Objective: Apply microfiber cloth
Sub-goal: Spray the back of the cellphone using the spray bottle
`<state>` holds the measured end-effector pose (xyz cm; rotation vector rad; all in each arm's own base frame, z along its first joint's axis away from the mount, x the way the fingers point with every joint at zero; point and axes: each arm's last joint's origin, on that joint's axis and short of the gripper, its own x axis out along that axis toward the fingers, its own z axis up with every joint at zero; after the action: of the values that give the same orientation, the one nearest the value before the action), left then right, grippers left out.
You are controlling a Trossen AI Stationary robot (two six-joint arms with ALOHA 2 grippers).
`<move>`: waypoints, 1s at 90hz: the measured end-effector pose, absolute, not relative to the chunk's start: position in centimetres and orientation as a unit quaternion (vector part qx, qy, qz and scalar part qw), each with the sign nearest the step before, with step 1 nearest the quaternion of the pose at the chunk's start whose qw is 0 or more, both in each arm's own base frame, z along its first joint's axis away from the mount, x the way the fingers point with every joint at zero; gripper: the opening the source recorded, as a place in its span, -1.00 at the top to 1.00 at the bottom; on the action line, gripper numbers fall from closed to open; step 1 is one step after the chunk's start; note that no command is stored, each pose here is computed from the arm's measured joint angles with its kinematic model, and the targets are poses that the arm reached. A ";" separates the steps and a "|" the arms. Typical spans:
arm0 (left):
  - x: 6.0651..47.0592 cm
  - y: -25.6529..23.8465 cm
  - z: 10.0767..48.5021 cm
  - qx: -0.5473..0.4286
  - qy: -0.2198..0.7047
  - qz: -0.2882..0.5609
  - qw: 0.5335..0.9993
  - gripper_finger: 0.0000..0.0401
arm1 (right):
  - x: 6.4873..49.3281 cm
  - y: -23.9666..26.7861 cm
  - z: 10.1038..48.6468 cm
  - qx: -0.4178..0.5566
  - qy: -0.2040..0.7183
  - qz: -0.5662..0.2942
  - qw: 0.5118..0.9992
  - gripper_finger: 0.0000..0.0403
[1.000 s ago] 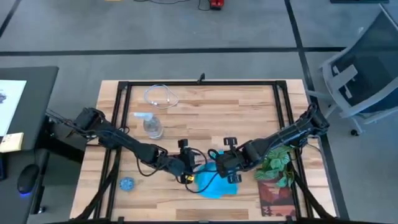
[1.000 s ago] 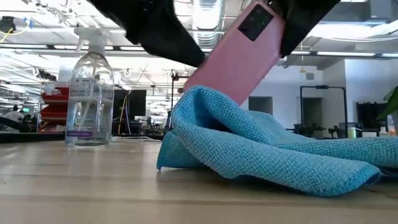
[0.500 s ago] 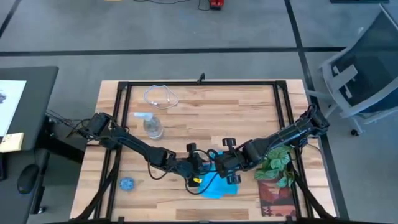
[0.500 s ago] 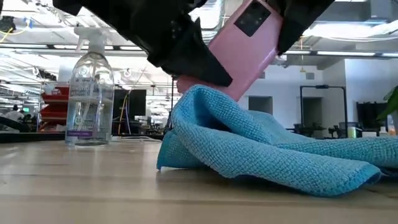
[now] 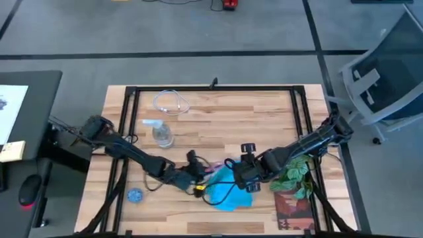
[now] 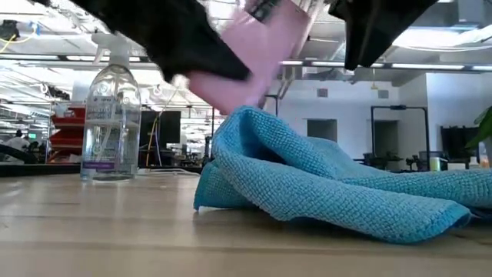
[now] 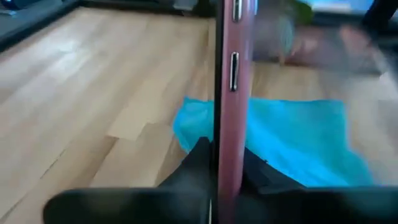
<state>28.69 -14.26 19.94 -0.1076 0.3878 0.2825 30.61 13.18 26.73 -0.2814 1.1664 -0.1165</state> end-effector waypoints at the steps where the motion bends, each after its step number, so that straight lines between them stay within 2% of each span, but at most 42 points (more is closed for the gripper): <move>1: 28.3 -14.3 20.1 -0.055 0.188 0.139 0.971 0.98 | 30.6 13.2 26.6 -0.132 0.544 -0.056 0.826 0.15; 10: 25.2 -15.4 22.4 -0.069 0.140 0.122 0.980 0.98 | 31.2 12.7 25.3 -0.133 0.505 -0.061 0.851 0.00; 18: 22.6 -16.4 24.6 -0.072 0.119 0.071 0.988 0.98 | 33.1 12.0 24.1 -0.118 0.436 -0.057 0.890 -0.08; 35: 17.0 -18.1 27.0 -0.055 0.154 -0.089 0.983 0.97 | 38.3 10.0 23.4 -0.106 0.246 -0.064 0.961 -0.24; 50: 14.4 -19.0 27.2 -0.103 0.183 -0.124 0.970 0.97 | 41.7 7.4 24.8 -0.097 0.095 -0.064 0.989 -0.40; 73: 11.9 -20.3 26.6 -0.163 0.223 -0.148 0.950 0.98 | 47.6 2.4 25.2 -0.080 0.046 -0.081 0.992 -0.60; 90: 10.9 -21.0 26.4 -0.177 0.213 -0.137 0.951 0.98 | 50.4 -1.2 25.8 -0.055 0.028 -0.051 0.997 -0.61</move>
<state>10.94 -20.99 26.42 -0.3596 0.4330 -0.2776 50.44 -1.21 25.85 -0.1104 0.0567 -0.1024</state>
